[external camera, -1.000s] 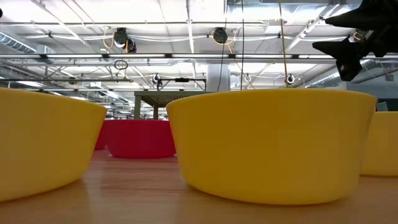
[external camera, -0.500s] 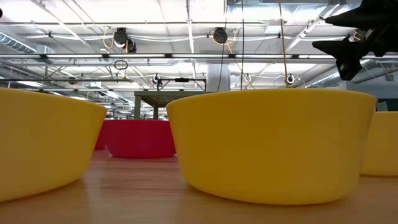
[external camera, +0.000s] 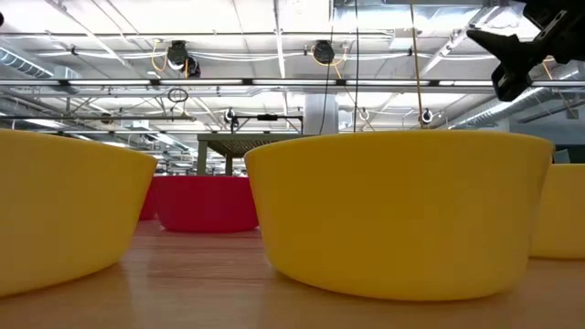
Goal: Pick & Place Mini bowls
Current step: Put the red patterned bowl on the shelf
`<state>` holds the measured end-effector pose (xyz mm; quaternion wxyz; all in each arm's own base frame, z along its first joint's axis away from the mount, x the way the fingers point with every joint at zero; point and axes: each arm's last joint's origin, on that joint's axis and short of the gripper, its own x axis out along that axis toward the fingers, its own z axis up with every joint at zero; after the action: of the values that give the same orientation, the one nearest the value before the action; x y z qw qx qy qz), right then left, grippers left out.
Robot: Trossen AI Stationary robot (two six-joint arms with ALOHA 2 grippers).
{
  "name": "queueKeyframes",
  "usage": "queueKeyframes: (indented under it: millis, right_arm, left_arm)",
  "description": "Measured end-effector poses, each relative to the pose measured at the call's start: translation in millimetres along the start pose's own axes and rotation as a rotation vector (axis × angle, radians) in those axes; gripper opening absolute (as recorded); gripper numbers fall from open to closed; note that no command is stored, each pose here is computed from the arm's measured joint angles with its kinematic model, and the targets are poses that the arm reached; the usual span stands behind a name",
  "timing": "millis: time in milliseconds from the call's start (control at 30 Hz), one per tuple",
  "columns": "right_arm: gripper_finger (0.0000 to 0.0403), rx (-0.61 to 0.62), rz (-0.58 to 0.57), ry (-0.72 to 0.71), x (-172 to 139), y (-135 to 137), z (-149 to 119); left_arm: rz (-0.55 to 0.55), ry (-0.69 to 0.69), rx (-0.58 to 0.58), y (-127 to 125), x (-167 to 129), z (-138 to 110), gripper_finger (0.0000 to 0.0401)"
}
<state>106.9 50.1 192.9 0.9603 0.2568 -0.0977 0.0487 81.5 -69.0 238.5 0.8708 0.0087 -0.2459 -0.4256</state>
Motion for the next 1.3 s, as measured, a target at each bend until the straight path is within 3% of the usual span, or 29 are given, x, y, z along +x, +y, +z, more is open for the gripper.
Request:
queueKeyframes:
  millis: [200,367,567,667,833,1100,1300]
  right_arm:
    - [0.0212,-0.03,-0.011,-0.014,0.0,0.0,1.0]
    - [0.0212,-0.004,-0.134,-0.131,-0.7,-1.7,9.3]
    - [0.0212,-0.172,-0.169,-0.111,3.9,-3.9,10.4]
    - [0.0212,-0.247,-0.195,-0.112,14.3,4.4,25.5]
    - [0.0212,-0.35,-0.292,0.027,31.5,5.1,27.8]
    - [0.0212,-0.317,-0.497,0.285,48.6,-7.5,25.0]
    - [0.0212,-0.193,-0.578,0.458,61.3,-15.3,34.4]
  left_arm:
    - [0.0,0.0,0.0,0.0,0.0,-0.1,0.0122]
    - [0.0,0.0,0.0,0.0,0.0,0.0,0.0122]
    - [0.001,0.0,0.0,0.0,0.0,0.1,0.0122]
    - [0.001,-0.001,0.0,0.0,0.0,0.1,0.0122]
    - [0.001,-0.002,0.001,0.0,-0.1,0.1,0.0122]
    - [0.001,0.0,0.0,0.0,0.0,0.0,0.0122]
    - [0.0,0.004,-0.001,0.0,0.0,-0.5,0.0122]
